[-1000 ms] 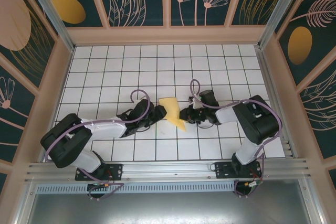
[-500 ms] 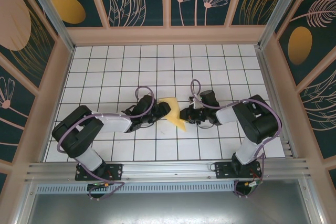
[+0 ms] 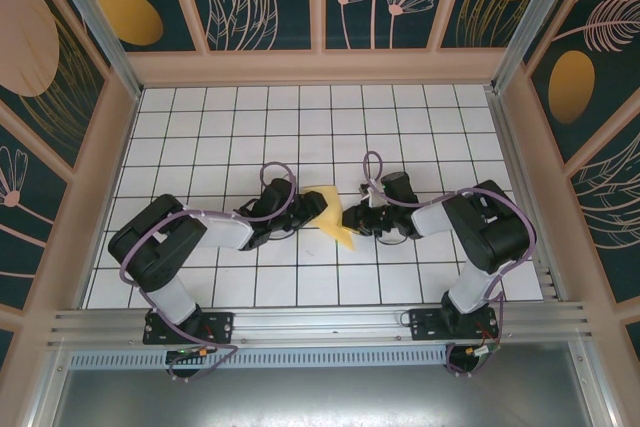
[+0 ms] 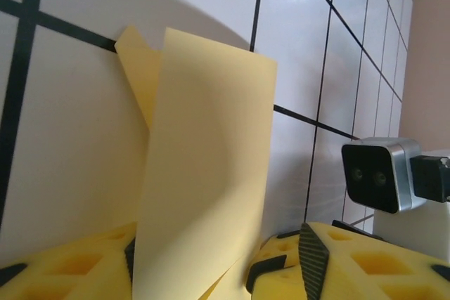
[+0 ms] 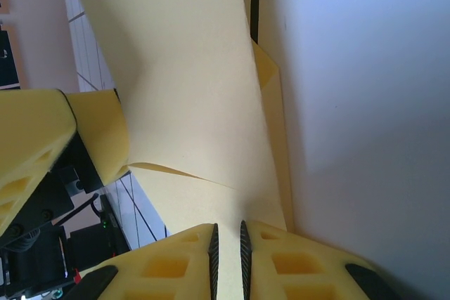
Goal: Fold a paper plane with a square sheet of paper (pick it up from the middle)
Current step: Fold the wing for the fifth time at the center of the table.
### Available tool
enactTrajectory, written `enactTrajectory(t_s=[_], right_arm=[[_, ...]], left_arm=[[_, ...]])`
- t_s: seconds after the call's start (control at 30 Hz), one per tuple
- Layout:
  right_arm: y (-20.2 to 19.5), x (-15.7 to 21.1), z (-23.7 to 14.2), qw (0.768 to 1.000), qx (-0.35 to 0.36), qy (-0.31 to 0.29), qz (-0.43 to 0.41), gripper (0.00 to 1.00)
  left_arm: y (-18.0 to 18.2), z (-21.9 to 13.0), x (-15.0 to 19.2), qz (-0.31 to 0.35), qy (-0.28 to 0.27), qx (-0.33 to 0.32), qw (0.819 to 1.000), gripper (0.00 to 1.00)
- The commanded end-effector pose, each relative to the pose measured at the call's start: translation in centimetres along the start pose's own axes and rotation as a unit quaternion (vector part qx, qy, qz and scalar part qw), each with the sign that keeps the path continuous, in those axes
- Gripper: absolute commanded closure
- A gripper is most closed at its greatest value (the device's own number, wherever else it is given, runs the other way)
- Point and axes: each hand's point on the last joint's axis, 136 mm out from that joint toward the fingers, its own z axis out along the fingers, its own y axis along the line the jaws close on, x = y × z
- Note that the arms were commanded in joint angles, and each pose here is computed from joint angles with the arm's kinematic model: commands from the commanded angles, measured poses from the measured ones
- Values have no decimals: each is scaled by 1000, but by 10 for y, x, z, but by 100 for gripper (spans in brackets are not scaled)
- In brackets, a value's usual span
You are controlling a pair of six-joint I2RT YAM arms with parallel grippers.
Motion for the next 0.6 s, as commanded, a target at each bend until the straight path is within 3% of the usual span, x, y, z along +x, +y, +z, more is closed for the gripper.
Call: enactTrajectory(t_s=[0.0, 0.57], right_arm=[[-32, 11, 3, 999, 47, 5, 24, 80], [-21, 1, 1, 999, 40, -6, 13, 78]], left_arm=[[-13, -1, -5, -3, -1, 33, 999, 46], [-21, -3, -7, 1, 13, 55, 998, 73]])
